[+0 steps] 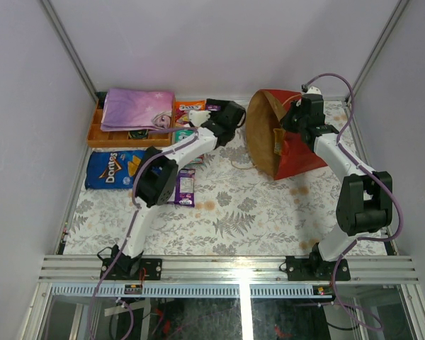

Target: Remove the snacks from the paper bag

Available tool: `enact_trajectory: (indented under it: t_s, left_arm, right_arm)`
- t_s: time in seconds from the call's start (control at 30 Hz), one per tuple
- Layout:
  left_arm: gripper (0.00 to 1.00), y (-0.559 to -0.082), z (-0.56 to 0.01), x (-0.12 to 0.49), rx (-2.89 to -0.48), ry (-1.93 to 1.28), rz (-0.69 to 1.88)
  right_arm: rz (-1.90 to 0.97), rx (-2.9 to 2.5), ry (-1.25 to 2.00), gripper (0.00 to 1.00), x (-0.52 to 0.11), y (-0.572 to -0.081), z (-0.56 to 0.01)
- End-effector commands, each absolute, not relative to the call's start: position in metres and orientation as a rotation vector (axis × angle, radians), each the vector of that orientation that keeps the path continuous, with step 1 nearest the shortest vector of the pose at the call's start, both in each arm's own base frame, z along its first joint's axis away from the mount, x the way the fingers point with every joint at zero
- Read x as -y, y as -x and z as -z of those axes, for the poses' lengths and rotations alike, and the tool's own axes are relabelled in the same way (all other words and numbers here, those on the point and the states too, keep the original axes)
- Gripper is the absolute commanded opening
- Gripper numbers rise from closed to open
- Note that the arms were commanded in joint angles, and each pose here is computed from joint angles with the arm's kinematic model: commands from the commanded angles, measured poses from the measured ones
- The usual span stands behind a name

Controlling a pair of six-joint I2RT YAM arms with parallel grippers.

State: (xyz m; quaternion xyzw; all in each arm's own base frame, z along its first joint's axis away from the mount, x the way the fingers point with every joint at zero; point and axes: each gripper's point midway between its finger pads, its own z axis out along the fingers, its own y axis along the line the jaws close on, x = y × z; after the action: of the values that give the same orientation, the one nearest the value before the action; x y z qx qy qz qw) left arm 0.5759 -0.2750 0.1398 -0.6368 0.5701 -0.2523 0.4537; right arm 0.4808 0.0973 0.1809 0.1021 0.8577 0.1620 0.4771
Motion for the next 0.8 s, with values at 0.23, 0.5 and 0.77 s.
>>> enact_trajectory:
  t_s: [0.23, 0.5, 0.77]
  left_arm:
    - [0.85, -0.517, -0.277, 0.295, -1.565, 0.425, 0.913]
    - [0.81, -0.531, -0.227, 0.283, -1.799, 0.008, 0.850]
    - [0.15, -0.590, -0.142, 0.292, -2.060, -0.026, 0.952]
  right_arm:
    - [-0.442, -2.011, -0.199, 0.00, -0.104, -0.485, -0.216]
    - [-0.478, -2.019, -0.084, 0.00, -0.116, -0.486, -0.227]
    - [-0.490, -2.047, -0.078, 0.00, -0.118, -0.489, -0.222]
